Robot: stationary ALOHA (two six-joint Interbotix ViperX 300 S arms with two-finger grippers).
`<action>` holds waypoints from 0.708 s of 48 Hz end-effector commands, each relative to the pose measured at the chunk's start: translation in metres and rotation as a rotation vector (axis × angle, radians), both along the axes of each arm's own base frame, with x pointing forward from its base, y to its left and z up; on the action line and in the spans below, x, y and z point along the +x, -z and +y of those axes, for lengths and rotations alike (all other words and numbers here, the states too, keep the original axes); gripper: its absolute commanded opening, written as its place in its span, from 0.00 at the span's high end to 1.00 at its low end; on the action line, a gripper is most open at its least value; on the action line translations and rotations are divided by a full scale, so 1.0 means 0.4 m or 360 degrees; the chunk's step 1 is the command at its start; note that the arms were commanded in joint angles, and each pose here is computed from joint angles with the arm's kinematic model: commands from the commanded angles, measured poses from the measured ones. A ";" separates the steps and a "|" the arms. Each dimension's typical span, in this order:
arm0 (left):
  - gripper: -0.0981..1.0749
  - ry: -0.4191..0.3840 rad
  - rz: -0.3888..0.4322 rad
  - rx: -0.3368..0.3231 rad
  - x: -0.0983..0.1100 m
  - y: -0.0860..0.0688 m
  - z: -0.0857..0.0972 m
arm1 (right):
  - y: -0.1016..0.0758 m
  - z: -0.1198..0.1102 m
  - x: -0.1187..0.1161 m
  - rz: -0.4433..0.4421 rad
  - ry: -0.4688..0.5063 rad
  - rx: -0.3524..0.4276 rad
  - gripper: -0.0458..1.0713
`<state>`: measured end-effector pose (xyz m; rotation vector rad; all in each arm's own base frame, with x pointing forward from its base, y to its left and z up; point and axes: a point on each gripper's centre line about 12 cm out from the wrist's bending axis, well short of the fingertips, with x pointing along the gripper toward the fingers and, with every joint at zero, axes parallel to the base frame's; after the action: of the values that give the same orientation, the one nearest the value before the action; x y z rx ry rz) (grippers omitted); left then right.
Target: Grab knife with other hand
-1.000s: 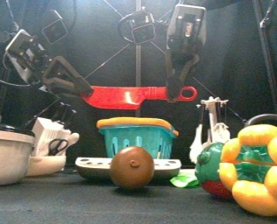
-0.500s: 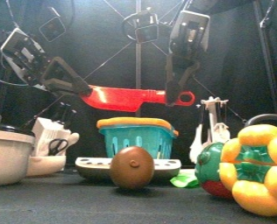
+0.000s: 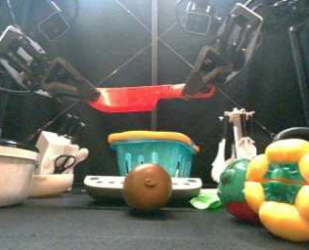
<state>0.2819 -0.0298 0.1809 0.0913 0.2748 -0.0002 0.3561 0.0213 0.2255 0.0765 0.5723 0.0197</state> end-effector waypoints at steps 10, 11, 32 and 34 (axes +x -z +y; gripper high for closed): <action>0.57 -0.0030 -0.0091 -0.0023 0.019 -0.032 0.001 | -0.050 0.007 0.004 -0.0186 -0.0074 -0.0061 0.86; 0.57 -0.0028 -0.0092 -0.0022 0.020 -0.033 0.000 | -0.047 0.006 0.001 -0.0179 -0.0074 -0.0061 0.86; 0.57 -0.0006 -0.0082 -0.0024 0.026 -0.029 -0.012 | -0.008 -0.011 -0.024 -0.0096 -0.0039 -0.0060 0.86; 0.57 -0.0002 -0.0082 -0.0026 0.029 -0.029 -0.015 | -0.007 -0.011 -0.025 -0.0098 -0.0040 -0.0059 0.85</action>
<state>0.2849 -0.0321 0.1821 0.0790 0.2630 0.0056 0.3464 0.0177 0.2138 0.0264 0.5603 0.0357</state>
